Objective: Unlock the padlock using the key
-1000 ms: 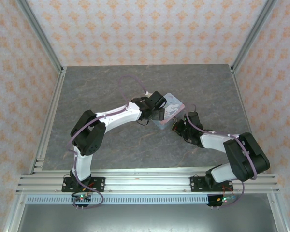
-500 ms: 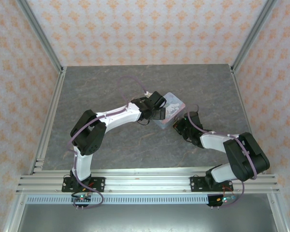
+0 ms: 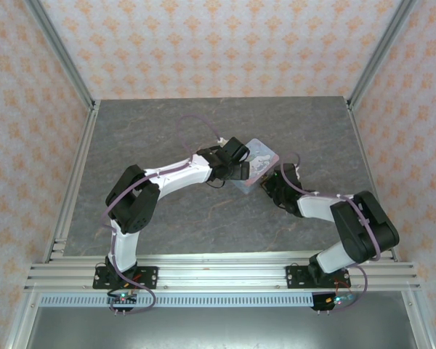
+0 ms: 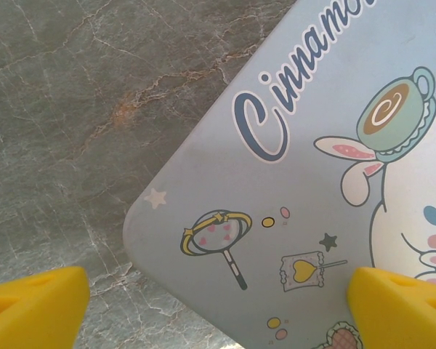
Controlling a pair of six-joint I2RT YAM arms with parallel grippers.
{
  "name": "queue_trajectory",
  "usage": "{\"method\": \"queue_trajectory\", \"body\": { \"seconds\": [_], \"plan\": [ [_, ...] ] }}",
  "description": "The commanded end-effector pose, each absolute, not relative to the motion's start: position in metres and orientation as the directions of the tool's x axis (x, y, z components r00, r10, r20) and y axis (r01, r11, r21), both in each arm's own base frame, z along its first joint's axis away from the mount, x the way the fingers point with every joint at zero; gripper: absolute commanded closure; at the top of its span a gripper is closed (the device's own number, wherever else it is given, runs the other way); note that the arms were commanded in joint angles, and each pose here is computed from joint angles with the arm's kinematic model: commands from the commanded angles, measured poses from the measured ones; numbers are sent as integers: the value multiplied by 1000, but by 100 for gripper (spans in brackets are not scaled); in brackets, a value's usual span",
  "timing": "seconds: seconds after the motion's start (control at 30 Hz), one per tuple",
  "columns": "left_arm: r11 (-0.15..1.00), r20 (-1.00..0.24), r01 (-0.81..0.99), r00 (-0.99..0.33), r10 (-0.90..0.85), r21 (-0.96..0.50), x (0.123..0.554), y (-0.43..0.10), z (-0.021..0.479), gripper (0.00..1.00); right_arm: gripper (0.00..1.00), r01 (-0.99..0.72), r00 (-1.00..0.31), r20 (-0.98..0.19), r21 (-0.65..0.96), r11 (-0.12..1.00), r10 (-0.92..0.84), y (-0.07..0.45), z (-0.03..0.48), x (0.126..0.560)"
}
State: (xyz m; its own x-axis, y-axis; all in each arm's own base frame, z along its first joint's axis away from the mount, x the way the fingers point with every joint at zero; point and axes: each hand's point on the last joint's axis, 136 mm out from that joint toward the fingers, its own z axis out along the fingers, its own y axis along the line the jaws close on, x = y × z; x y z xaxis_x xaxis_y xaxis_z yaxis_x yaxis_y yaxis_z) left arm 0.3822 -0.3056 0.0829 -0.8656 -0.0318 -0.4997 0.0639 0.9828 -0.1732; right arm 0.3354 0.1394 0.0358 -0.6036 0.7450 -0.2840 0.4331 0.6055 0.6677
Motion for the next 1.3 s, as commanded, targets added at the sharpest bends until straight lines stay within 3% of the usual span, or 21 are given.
{"method": "queue_trajectory", "body": {
  "seconds": [0.0, 0.27, 0.77, 0.8, 0.87, 0.93, 1.0, 1.17, 1.23, 1.27],
  "plan": [
    [998, -337, 62, -940, 53, -15, 349, -273, 24, 8, 100, 428, -543, -344, 671, 605, 766, 129, 52, 355],
    [998, -335, 60, -941, 53, -10, 349, -272, 25, 8, 100, 435, -536, -378, 643, 631, 755, 104, 65, 352],
    [994, -405, 83, -913, 49, -67, 357, -279, 71, 5, 100, 522, -615, -287, 549, 653, 734, 82, 39, 265],
    [993, -414, 84, -909, 42, -83, 357, -281, 77, 5, 95, 533, -614, -282, 541, 651, 737, 81, 37, 261],
    [990, -419, 83, -907, 30, -110, 356, -282, 85, 4, 68, 541, -614, -273, 538, 646, 741, 80, 37, 258],
    [985, -447, 84, -894, 9, -148, 356, -283, 106, 4, 51, 544, -614, -265, 541, 641, 744, 80, 38, 256],
    [983, -461, 79, -887, -7, -167, 355, -280, 118, 4, 40, 542, -605, -267, 553, 633, 750, 80, 44, 257],
    [979, -515, 50, -855, -60, -198, 352, -261, 154, 3, 25, 513, -579, -292, 595, 619, 761, 78, 71, 266],
    [980, -549, 33, -832, -81, -195, 351, -247, 171, 2, 10, 489, -569, -315, 613, 621, 760, 78, 86, 271],
    [982, -566, 23, -820, -89, -189, 351, -240, 179, 2, 8, 476, -565, -330, 618, 626, 756, 77, 93, 274]
  ]
}}
